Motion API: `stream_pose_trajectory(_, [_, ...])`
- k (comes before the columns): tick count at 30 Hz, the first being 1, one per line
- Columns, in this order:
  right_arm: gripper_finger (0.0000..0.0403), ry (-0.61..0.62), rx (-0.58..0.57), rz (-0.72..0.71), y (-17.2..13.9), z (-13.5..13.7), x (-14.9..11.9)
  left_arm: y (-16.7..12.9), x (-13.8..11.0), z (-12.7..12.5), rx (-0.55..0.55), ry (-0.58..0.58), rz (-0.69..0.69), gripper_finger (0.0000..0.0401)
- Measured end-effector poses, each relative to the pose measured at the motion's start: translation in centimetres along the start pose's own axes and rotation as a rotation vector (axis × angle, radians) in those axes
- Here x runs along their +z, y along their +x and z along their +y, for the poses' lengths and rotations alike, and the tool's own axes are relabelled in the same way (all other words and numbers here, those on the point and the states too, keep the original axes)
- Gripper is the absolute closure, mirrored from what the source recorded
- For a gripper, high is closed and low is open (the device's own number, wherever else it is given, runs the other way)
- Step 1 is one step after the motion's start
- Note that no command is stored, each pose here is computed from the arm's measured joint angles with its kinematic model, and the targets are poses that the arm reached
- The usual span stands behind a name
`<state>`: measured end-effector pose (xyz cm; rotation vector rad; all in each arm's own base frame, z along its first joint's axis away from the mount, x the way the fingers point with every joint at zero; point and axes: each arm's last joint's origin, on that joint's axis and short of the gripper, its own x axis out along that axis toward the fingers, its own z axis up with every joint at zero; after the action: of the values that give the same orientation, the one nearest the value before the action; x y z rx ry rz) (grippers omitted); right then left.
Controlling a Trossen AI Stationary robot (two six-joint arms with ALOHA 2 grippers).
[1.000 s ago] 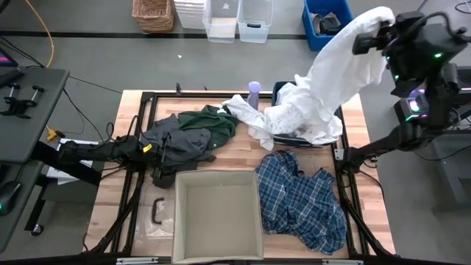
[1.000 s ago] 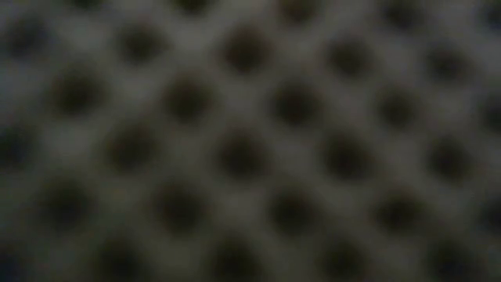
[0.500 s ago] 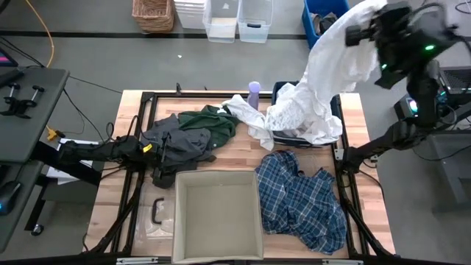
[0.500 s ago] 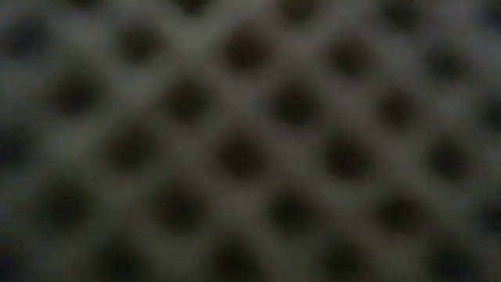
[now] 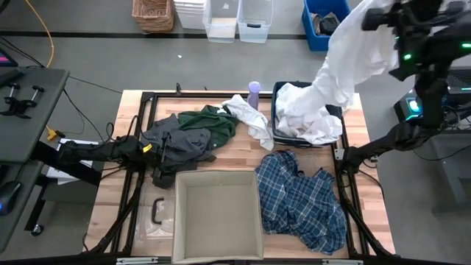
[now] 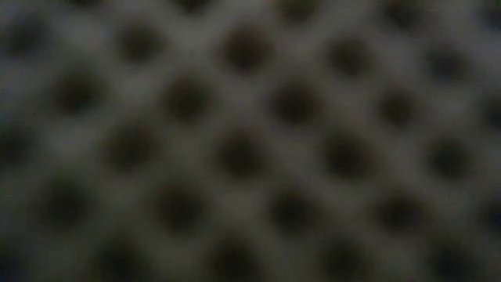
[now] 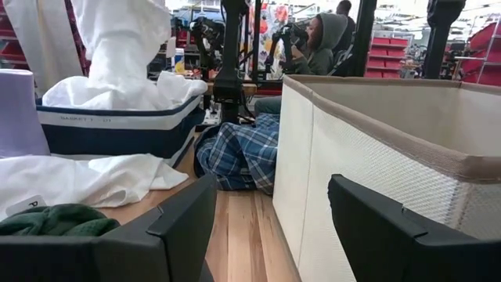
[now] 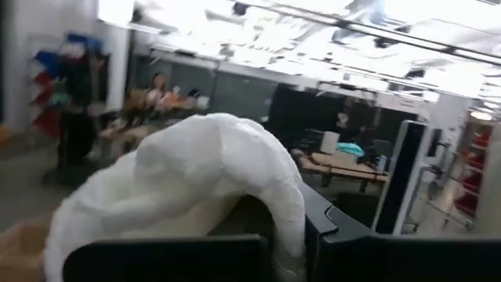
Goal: Sort clothes
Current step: Put the white shirt into the blue bin
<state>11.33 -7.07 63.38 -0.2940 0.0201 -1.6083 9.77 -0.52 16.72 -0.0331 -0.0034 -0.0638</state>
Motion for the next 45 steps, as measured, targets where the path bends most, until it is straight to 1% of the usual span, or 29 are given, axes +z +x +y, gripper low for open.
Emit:
stream_pose_trajectory(2, [0.0398,-0.014,0.06,0.019,0.1,1.4,-0.7,0.0,0.0,0.0,0.0,0.0,0.0,0.0166])
stream_pose_trajectory(3, [0.0398,-0.01,0.113,0.025,0.1,2.1,-1.1,0.0,0.0,0.0,0.0,0.0,0.0,0.0166])
stream_pose_trajectory(5, [0.0398,0.029,0.251,0.046,0.1,3.8,-2.1,0.0,0.0,0.0,0.0,0.0,0.0,0.0166])
stream_pose_trajectory(8, [0.0398,0.096,0.442,0.125,0.0,5.9,-3.5,0.0,0.0,0.0,0.0,0.0,0.0,0.0166])
stream_pose_trajectory(10, [0.0398,0.095,0.517,0.183,0.1,7.2,-4.3,0.0,0.0,0.0,0.0,0.0,0.0,0.0166])
stream_pose_trajectory(11, [0.0398,0.085,0.536,0.209,0.1,7.9,-4.7,0.0,0.0,0.0,0.0,0.0,0.0,0.0166])
stream_pose_trajectory(13, [0.0398,0.069,0.556,0.253,0.1,8.8,-5.2,0.0,0.0,0.0,0.0,0.0,0.0,0.0166])
stream_pose_trajectory(15, [0.0398,0.071,0.559,0.287,0.0,8.9,-5.6,0.0,0.0,0.0,0.0,0.0,0.0,0.0166])
stream_pose_trajectory(17, [0.0398,0.086,0.536,0.321,-0.3,8.1,-5.9,0.0,0.0,0.0,0.0,0.0,0.0,0.0166])
stream_pose_trajectory(19, [0.0398,0.084,0.49,0.366,-0.6,6.9,-6.4,0.0,0.0,0.0,0.0,0.0,0.0,0.0166])
stream_pose_trajectory(22, [0.0398,0.068,0.401,0.463,-1.3,5.0,-7.7,0.0,0.0,0.0,0.0,0.0,0.0,0.0166])
stream_pose_trajectory(24, [0.0398,0.063,0.364,0.533,-1.8,4.0,-8.6,0.0,0.0,0.0,0.0,0.0,0.0,0.0166])
stream_pose_trajectory(25, [0.0398,0.084,0.358,0.551,-1.8,3.9,-8.8,0.0,0.0,0.0,0.0,0.0,0.0,0.0166])
stream_pose_trajectory(27, [0.0398,0.1,0.413,0.564,-2.1,3.9,-9.1,0.0,0.0,0.0,0.0,0.0,0.0,0.0166])
stream_pose_trajectory(29, [0.0398,0.115,0.459,0.576,-2.3,4.6,-9.6,0.0,0.0,0.0,-0.001,0.0,0.0,0.0166])
stream_pose_trajectory(32, [0.0398,0.022,0.42,0.671,-2.6,5.9,-12.3,0.0,0.0,0.0,0.0,0.0,0.0,0.0166])
stream_pose_trajectory(36, [0.0398,-0.042,0.363,0.751,-2.9,7.7,-16.4,0.0,0.0,0.0,0.0,0.0,0.0,0.0166])
stream_pose_trajectory(39, [0.0398,-0.016,0.368,0.817,-2.9,8.4,-19.5,0.0,0.0,0.0,0.0,0.0,-0.001,0.0166])
stream_pose_trajectory(42, [0.0398,0.024,0.405,0.898,-2.6,9.2,-22.7,0.0,0.0,0.0,0.0,0.0,0.0,0.0166])
stream_pose_trajectory(45, [0.0398,0.06,0.439,0.996,-2.5,9.4,-25.7,0.0,0.0,0.0,0.0,0.0,0.0,0.0166])
